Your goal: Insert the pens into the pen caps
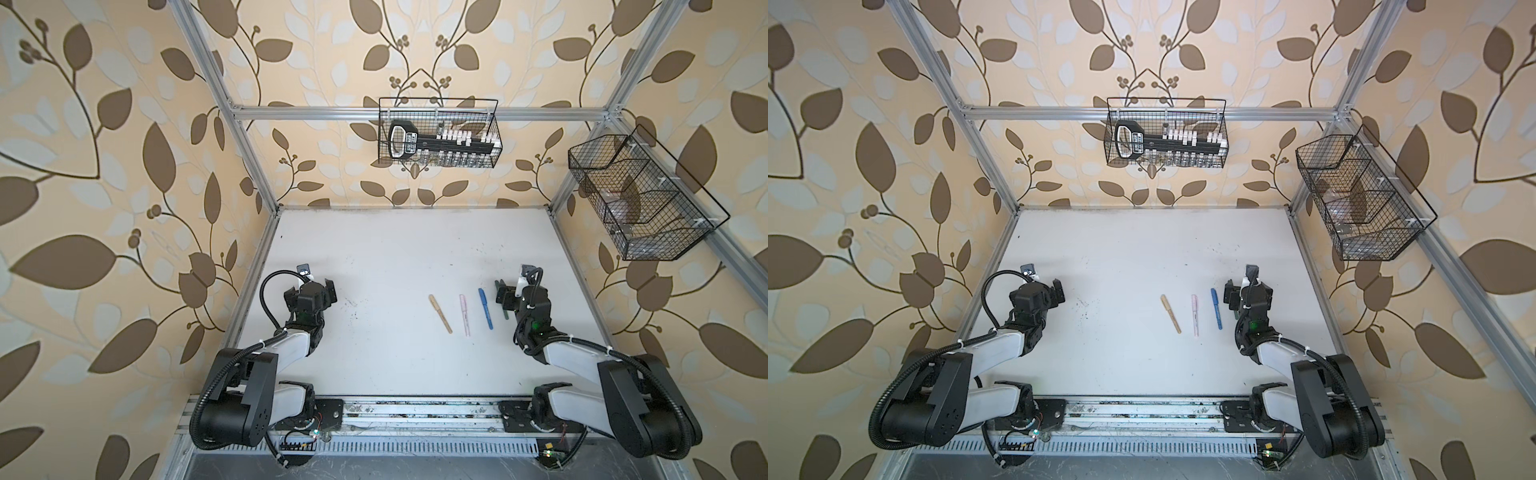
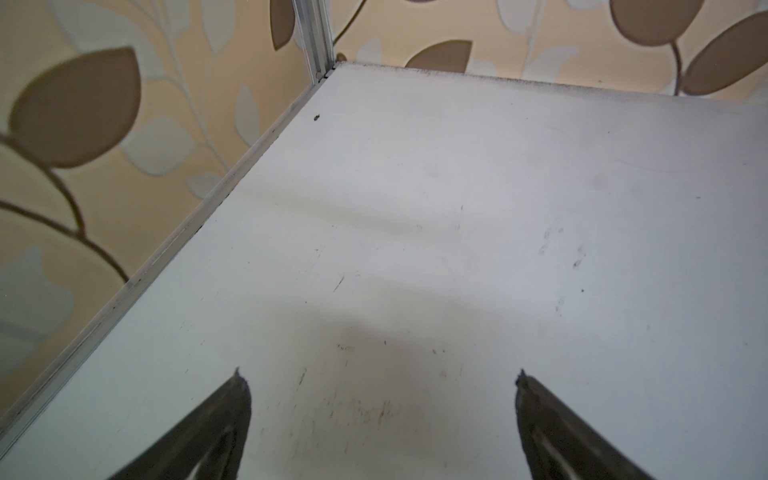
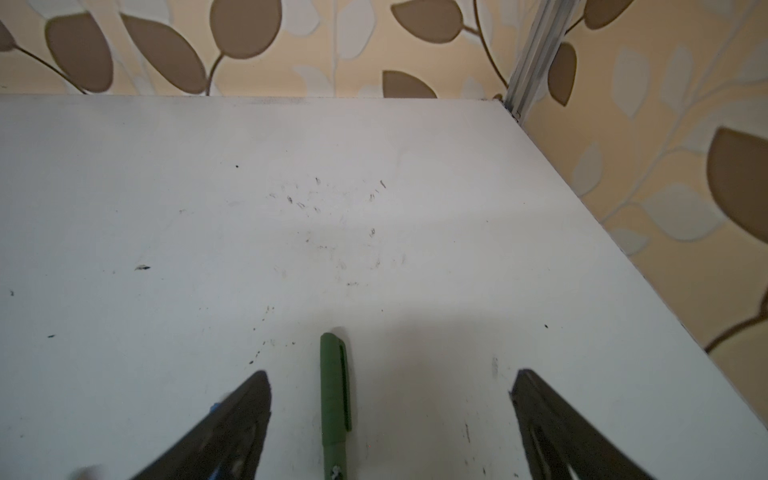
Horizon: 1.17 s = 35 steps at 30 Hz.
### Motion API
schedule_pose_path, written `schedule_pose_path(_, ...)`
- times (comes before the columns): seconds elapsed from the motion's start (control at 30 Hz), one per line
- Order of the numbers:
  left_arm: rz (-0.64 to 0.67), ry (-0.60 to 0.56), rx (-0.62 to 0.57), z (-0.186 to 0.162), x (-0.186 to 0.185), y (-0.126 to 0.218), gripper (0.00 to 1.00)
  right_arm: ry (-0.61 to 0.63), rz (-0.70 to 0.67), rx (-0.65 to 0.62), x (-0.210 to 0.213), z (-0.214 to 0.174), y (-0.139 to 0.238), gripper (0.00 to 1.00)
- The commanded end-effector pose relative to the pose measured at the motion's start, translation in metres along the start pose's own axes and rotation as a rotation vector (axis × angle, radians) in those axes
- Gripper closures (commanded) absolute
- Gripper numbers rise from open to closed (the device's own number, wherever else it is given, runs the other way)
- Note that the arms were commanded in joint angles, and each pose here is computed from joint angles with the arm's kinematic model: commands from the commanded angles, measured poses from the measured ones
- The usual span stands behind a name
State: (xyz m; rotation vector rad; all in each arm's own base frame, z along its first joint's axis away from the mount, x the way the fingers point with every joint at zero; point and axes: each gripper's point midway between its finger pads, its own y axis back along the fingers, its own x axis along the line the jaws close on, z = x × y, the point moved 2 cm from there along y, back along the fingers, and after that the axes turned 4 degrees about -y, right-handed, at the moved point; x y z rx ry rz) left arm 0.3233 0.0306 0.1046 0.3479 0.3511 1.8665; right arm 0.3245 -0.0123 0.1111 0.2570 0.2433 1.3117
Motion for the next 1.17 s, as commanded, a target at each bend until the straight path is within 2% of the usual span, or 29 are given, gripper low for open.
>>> schedule_pose_path(0.0,-0.048,0.026,-0.115,0.021,-0.002,0.008,0.01,-0.021,0.035,-0.162,-0.004,0.02,0.009,0.09)
schedule_pose_path(0.07,-0.052,0.029,-0.126,0.021,-0.002,0.01,0.01,-0.026,0.062,-0.197,-0.005,0.014,0.015,0.08)
schedule_pose_path(0.13,-0.085,-0.005,-0.134,0.022,-0.007,0.009,0.01,0.002,0.08,-0.176,0.004,0.015,0.006,0.0)
schedule_pose_path(0.17,-0.088,-0.011,-0.149,0.022,-0.008,0.009,0.01,-0.008,0.074,-0.134,0.0,0.013,0.002,0.0)
schedule_pose_path(0.23,-0.051,0.0,-0.169,0.021,-0.003,0.006,0.01,-0.007,0.092,-0.158,0.002,0.014,0.004,0.0)
schedule_pose_path(0.3,-0.07,-0.01,-0.148,0.017,-0.007,-0.001,0.01,0.009,0.103,-0.173,0.005,0.012,0.01,0.0)
schedule_pose_path(0.43,-0.055,-0.016,-0.047,0.003,-0.009,-0.043,0.01,0.008,0.101,-0.153,0.006,0.013,0.005,0.0)
schedule_pose_path(0.5,-0.042,0.002,0.022,-0.001,-0.004,-0.042,0.01,-0.019,0.161,-0.105,0.006,0.013,-0.006,0.0)
schedule_pose_path(0.57,0.007,0.038,-0.052,0.002,0.006,-0.038,0.01,-0.022,0.181,-0.105,0.006,0.012,-0.005,0.0)
schedule_pose_path(0.63,0.073,0.067,-0.034,0.0,0.016,-0.038,0.01,-0.019,0.184,-0.105,0.007,0.013,-0.005,0.0)
schedule_pose_path(1.13,0.075,0.06,-0.015,0.0,0.015,-0.039,0.01,-0.023,0.159,-0.105,0.005,0.013,-0.005,0.0)
